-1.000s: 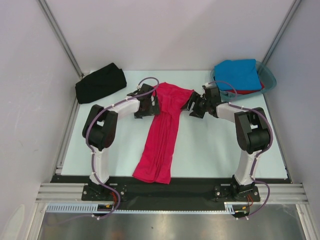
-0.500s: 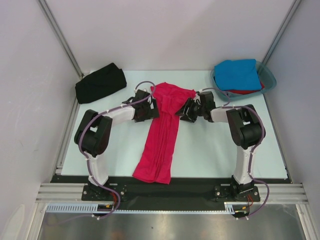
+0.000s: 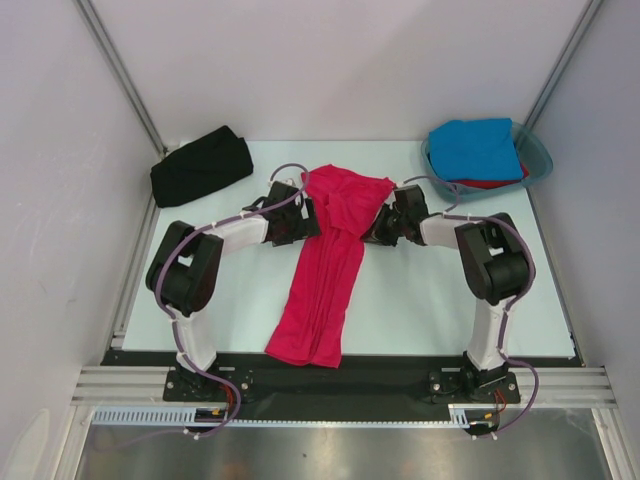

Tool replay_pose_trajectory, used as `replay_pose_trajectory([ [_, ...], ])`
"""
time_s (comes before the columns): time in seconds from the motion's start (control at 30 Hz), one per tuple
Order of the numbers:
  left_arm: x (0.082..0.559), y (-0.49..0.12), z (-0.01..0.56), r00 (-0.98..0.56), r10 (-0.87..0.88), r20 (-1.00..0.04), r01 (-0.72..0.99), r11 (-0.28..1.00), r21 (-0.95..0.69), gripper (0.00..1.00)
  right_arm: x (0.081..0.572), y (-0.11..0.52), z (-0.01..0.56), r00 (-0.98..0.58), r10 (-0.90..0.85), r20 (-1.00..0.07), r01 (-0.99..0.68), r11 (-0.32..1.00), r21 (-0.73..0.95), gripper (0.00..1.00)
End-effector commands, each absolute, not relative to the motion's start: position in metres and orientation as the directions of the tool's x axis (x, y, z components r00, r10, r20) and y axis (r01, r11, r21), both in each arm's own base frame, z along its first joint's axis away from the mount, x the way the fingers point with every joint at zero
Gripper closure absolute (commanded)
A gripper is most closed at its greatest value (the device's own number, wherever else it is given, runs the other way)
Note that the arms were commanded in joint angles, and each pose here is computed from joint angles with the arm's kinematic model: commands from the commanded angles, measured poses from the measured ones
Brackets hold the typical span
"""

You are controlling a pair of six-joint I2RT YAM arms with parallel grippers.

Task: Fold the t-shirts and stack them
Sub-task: Fold the tshirt

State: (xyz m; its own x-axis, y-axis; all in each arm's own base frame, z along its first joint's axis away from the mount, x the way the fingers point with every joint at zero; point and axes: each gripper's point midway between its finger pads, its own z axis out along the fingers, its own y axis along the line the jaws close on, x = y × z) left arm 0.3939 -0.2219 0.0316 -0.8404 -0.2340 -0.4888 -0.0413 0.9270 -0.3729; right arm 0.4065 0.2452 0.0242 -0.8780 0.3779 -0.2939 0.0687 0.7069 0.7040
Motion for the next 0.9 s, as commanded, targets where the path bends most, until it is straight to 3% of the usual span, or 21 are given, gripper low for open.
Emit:
replay_pose_trajectory([
  [0.0,0.37,-0.212,0.016,-0.882,-0.231,-0.41,-0.088,0.937,-0.339,0.04,0.399,0.207,0.03,-0.844,0.359,-0.398,0.107,0.841,0.53,0.99],
  [0.1,0.369,-0.209,0.018,-0.88,-0.227,-0.418,-0.088,0.941,-0.326,0.04,0.399,0.187,0.031,-0.83,0.346,-0.438,0.136,0.887,0.442,0.98],
  [0.2,0.37,-0.208,0.022,-0.875,-0.227,-0.428,-0.087,0.943,-0.322,0.04,0.399,0.191,0.036,-0.838,0.327,-0.437,0.099,0.878,0.468,0.8],
  [0.23,0.371,-0.207,0.023,-0.873,-0.228,-0.431,-0.087,0.943,-0.321,0.04,0.398,0.194,0.038,-0.842,0.321,-0.433,0.085,0.872,0.482,0.69],
  [0.37,0.385,-0.205,0.038,-0.849,-0.251,-0.466,-0.092,0.937,-0.336,0.02,0.408,0.188,0.049,-0.815,0.344,-0.466,0.094,0.873,0.479,0.5],
  [0.53,0.431,-0.198,0.062,-0.801,-0.298,-0.52,-0.088,0.916,-0.39,0.0,0.445,0.165,0.068,-0.756,0.424,-0.499,0.141,0.85,0.508,0.39],
  [0.63,0.47,-0.192,0.079,-0.762,-0.361,-0.538,-0.069,0.871,-0.487,0.0,0.472,0.157,0.069,-0.743,0.467,-0.48,0.176,0.827,0.534,0.38],
  [0.87,0.558,-0.206,0.09,-0.77,-0.486,-0.413,0.01,0.638,-0.77,0.0,0.532,0.152,0.056,-0.733,0.538,-0.417,0.192,0.752,0.631,0.38],
])
